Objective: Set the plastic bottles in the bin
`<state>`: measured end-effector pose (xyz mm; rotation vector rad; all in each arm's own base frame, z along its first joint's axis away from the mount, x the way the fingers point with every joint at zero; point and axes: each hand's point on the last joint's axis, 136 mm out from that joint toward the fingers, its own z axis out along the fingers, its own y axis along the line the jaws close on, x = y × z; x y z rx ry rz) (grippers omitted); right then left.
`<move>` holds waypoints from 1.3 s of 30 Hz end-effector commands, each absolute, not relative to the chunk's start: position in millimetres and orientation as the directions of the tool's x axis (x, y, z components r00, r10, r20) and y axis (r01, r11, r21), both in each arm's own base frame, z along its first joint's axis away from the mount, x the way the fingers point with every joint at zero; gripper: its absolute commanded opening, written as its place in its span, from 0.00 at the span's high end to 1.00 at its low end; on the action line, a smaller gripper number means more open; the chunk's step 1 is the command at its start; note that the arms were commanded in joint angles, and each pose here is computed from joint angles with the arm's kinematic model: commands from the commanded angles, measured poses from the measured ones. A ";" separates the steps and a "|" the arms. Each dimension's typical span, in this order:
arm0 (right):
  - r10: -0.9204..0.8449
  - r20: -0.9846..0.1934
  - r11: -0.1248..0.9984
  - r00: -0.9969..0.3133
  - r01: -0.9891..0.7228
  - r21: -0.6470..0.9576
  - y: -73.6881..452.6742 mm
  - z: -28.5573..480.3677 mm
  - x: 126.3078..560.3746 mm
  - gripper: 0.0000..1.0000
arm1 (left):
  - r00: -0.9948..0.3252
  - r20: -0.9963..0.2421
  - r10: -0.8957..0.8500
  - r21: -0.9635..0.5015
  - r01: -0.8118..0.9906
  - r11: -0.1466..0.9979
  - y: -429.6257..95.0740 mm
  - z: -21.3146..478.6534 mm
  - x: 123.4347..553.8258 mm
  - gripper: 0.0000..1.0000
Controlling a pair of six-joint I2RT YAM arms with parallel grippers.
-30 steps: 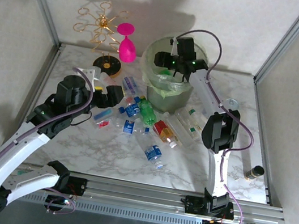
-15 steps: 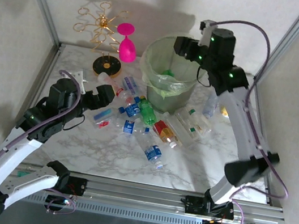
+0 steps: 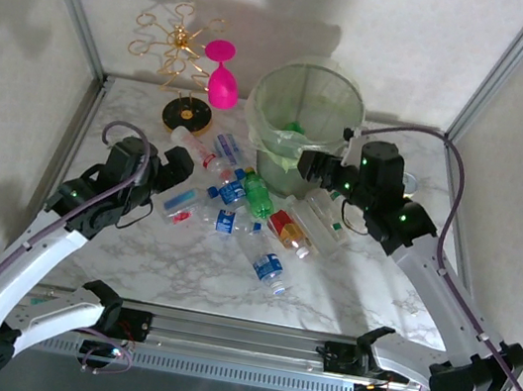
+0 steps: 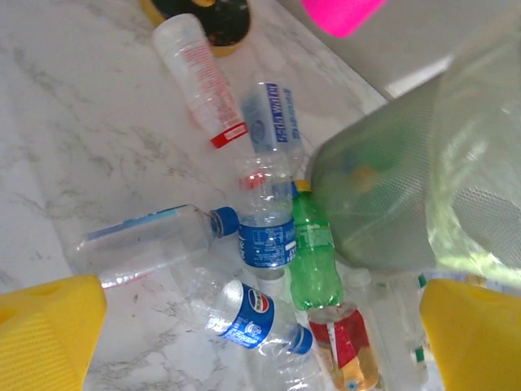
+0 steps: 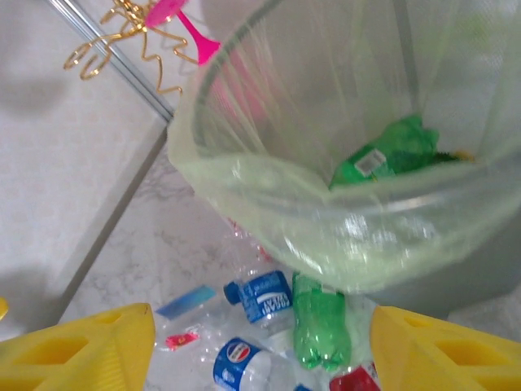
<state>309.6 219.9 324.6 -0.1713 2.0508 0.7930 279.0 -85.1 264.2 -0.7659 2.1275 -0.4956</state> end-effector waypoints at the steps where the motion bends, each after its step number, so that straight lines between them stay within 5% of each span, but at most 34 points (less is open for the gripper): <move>1: 0.264 -0.796 0.765 -0.545 -0.385 0.516 214.1 336.0 302.7 0.30 | -0.365 -0.405 -0.838 -0.567 -0.619 0.544 -66.3 215.4 277.2 0.01; 10: 0.244 -0.818 0.841 -0.522 -0.306 0.446 190.6 313.1 302.3 0.30 | -0.063 -0.145 -0.987 -0.568 -0.812 0.135 -69.9 154.1 295.5 0.00; 15: 0.230 -0.827 0.879 -0.513 -0.255 0.402 180.1 306.0 307.1 0.30 | 0.037 -0.049 -0.998 -0.578 -0.816 -0.002 -76.7 142.5 305.1 0.00; 24: 0.219 -0.839 0.912 -0.499 -0.200 0.357 163.5 301.8 303.7 0.30 | -0.013 0.025 -1.000 -0.528 -0.849 -0.003 -107.1 109.2 318.1 0.02; 39: 0.296 -0.868 0.914 -0.399 -0.146 0.379 121.8 337.5 267.7 0.29 | 0.091 0.048 -0.995 -0.535 -0.839 -0.103 -86.0 68.9 331.5 0.04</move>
